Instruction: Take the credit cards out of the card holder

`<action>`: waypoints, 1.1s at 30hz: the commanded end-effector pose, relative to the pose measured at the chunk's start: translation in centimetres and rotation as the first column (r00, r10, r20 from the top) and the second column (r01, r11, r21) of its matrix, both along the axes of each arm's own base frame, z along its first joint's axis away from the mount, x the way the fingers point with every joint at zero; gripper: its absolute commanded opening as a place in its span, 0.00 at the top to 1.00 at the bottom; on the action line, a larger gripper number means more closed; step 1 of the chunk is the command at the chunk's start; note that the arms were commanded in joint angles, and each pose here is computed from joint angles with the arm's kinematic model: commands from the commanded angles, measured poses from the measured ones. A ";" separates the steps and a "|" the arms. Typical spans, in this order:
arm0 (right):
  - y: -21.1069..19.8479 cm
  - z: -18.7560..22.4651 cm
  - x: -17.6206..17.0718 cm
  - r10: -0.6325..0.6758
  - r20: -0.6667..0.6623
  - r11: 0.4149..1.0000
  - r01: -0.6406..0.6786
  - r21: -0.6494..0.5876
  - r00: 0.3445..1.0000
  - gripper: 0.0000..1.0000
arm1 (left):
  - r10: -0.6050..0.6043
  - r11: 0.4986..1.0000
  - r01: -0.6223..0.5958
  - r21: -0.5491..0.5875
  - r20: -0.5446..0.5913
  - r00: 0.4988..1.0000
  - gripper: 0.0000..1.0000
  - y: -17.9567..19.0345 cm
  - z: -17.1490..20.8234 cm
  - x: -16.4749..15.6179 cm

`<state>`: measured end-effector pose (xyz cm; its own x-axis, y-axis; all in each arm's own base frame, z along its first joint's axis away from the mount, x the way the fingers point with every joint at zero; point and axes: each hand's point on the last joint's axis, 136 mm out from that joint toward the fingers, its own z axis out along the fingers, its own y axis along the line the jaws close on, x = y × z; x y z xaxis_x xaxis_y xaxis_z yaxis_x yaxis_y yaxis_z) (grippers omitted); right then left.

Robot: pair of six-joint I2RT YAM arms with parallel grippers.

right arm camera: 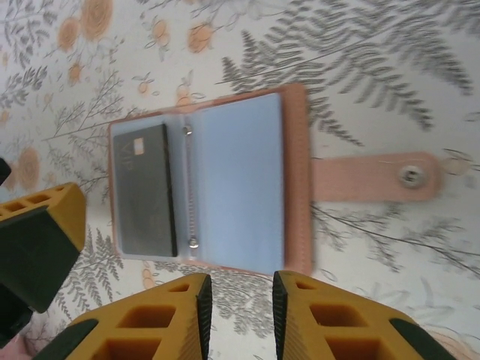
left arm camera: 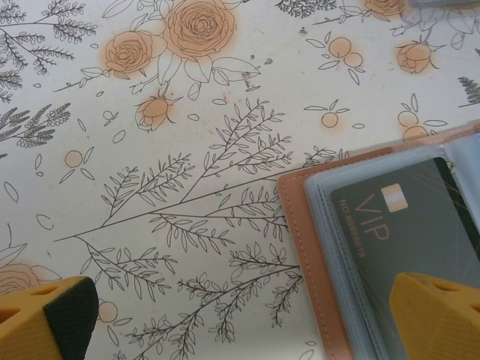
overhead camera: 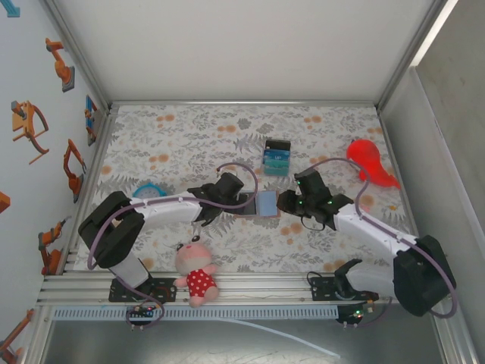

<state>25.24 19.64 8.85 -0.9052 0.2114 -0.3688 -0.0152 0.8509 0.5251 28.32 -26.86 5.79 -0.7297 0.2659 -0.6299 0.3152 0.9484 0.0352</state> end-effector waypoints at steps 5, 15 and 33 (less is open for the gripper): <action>4.4 0.3 1.9 0.096 0.017 0.990 -0.097 0.107 0.995 0.75 | -0.022 1.000 0.023 0.018 -0.032 0.999 0.00 -0.1 -1.8 0.2; 6.4 -1.9 2.3 0.147 -0.045 0.977 -0.138 0.163 0.988 0.81 | -0.034 0.997 0.038 0.063 -0.057 0.998 0.01 0.3 -3.1 0.2; 7.8 -4.8 2.2 0.185 -0.116 0.963 -0.157 0.217 0.976 0.84 | -0.043 0.994 0.053 0.098 -0.103 0.994 0.02 0.9 -4.2 -0.5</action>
<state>26.91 26.52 3.61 -0.9730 0.1130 -0.2014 -0.0534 0.7384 0.6723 28.64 -26.99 3.18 -0.7465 0.3083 -0.5897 0.3455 0.9369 0.0524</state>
